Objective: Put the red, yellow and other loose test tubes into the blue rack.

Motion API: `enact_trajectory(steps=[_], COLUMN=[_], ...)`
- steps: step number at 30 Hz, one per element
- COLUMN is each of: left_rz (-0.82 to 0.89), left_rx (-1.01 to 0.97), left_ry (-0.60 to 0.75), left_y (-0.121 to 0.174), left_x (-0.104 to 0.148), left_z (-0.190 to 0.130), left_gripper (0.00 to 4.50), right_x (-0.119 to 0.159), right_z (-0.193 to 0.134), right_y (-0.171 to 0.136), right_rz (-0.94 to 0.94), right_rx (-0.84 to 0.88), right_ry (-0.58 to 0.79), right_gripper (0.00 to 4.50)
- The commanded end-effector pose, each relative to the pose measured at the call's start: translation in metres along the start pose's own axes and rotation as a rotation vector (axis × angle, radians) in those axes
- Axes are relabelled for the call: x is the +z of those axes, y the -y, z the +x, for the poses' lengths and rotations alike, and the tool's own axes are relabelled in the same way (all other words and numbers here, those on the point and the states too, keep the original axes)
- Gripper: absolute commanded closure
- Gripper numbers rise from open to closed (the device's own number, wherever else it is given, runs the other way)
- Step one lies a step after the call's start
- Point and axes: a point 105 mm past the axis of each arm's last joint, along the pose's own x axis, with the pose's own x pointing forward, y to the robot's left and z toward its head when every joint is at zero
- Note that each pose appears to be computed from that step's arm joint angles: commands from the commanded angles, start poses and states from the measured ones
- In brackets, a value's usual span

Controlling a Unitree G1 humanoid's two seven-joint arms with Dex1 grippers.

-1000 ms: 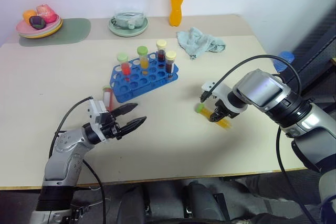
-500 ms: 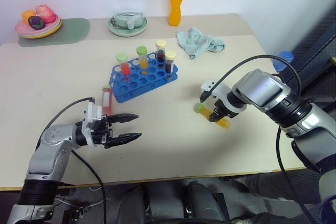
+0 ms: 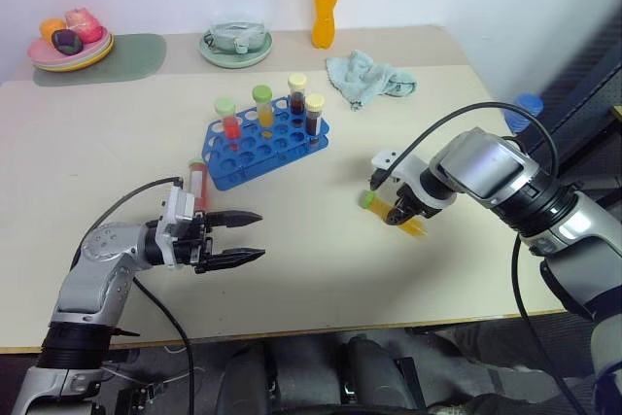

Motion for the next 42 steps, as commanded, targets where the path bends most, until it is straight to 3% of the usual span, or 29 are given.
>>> enact_trajectory(steps=[1,5,7,12,16,22,29,42], left_rz=[0.033,0.016,0.014,0.002,-0.003,0.012,0.032,0.051], left_rx=[0.024,0.104,0.135,0.242,0.346,0.435,0.497,0.563], left_ry=[0.021,0.044,0.045,0.09,0.153,0.215,0.227,0.243], left_y=[-0.003,-0.008,-0.01,-0.018,-0.026,-0.028,-0.024,-0.015], left_x=[0.008,0.008,0.007,0.012,0.02,0.032,0.042,0.054], left_z=[-0.001,-0.009,-0.014,-0.028,-0.039,-0.044,-0.052,-0.056], left_gripper=[1.36,1.36,1.36,1.36,1.36,1.36,1.36,1.36], right_x=[0.036,0.076,0.084,0.109,0.139,0.189,0.211,0.195], right_z=[-0.019,-0.053,-0.062,-0.076,-0.079,-0.062,-0.043,0.004], right_y=[-0.018,-0.058,-0.07,-0.094,-0.091,-0.066,-0.055,-0.042], right_rz=[-0.081,-0.161,-0.161,-0.286,-0.248,-0.157,-0.113,-0.044], right_rx=[0.087,0.29,0.359,0.368,0.338,0.099,-0.001,-0.082], right_ry=[0.23,0.593,0.683,1.017,1.3,1.55,1.643,1.548], right_gripper=[3.74,3.74,3.74,3.74,3.74,3.74,3.74,3.74])
